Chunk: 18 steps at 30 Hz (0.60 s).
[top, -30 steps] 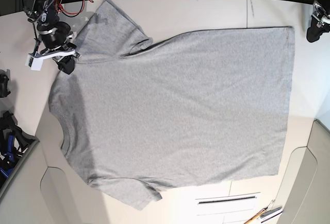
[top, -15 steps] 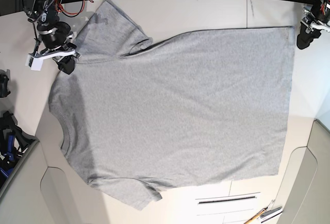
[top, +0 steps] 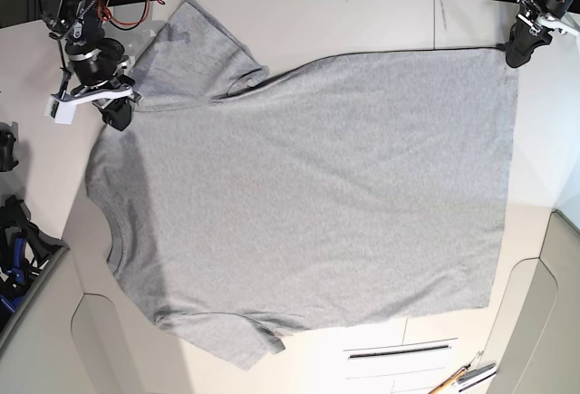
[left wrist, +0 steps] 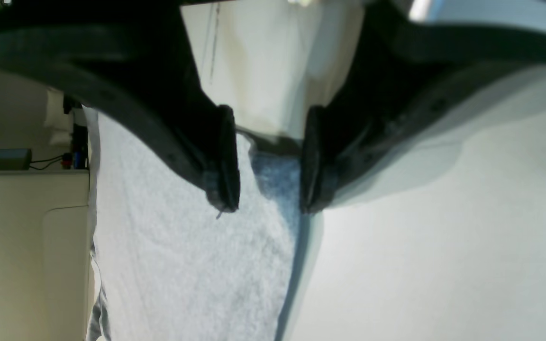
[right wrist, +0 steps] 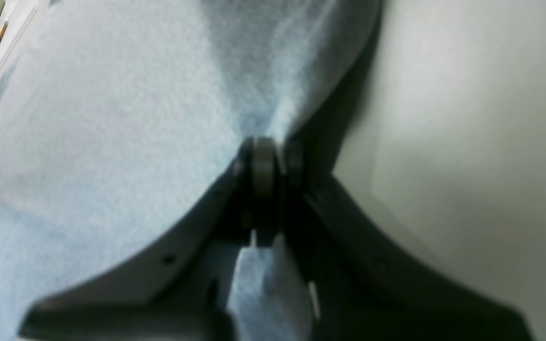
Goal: Fold the T-shirt properly
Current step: 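Move the left gripper to the hem corner and pinch both corners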
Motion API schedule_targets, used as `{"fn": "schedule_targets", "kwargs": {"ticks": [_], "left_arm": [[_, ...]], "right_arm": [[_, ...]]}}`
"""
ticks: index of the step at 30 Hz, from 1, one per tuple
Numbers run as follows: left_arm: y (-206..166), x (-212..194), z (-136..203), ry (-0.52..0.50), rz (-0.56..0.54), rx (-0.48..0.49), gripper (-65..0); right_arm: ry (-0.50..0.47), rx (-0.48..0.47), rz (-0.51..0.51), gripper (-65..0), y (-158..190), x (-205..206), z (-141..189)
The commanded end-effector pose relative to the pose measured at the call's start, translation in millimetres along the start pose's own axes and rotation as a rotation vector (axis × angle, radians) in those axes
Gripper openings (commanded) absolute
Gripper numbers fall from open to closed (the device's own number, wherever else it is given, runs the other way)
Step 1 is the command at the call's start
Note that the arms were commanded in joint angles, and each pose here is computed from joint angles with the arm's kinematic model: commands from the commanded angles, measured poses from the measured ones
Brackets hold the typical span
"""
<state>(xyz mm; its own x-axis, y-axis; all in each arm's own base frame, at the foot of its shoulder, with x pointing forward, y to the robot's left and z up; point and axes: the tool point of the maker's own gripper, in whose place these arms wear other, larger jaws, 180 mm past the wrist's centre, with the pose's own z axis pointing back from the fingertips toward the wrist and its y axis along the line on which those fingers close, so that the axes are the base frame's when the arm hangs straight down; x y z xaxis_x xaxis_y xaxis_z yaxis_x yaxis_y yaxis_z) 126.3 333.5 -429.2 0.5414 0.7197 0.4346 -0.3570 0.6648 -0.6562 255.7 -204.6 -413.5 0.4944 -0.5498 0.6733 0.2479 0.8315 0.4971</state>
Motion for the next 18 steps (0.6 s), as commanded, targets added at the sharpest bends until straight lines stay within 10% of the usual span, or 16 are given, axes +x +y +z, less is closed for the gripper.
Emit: {"fn": "schedule_targets", "kwargs": {"ticks": [1, 18], "left_arm": [[12.4, -14.7, 2.0, 0.094, -0.029, 0.065, -37.9], [39.0, -8.0, 3.4, 0.225, -0.22, 0.273, -37.9]], "right_arm": [[-0.04, 0.022, 0.008, -65.0, 4.7, 12.5, 0.8], [-0.032, 0.021, 0.009, -65.0, 4.6, 11.1, 0.8]]}}
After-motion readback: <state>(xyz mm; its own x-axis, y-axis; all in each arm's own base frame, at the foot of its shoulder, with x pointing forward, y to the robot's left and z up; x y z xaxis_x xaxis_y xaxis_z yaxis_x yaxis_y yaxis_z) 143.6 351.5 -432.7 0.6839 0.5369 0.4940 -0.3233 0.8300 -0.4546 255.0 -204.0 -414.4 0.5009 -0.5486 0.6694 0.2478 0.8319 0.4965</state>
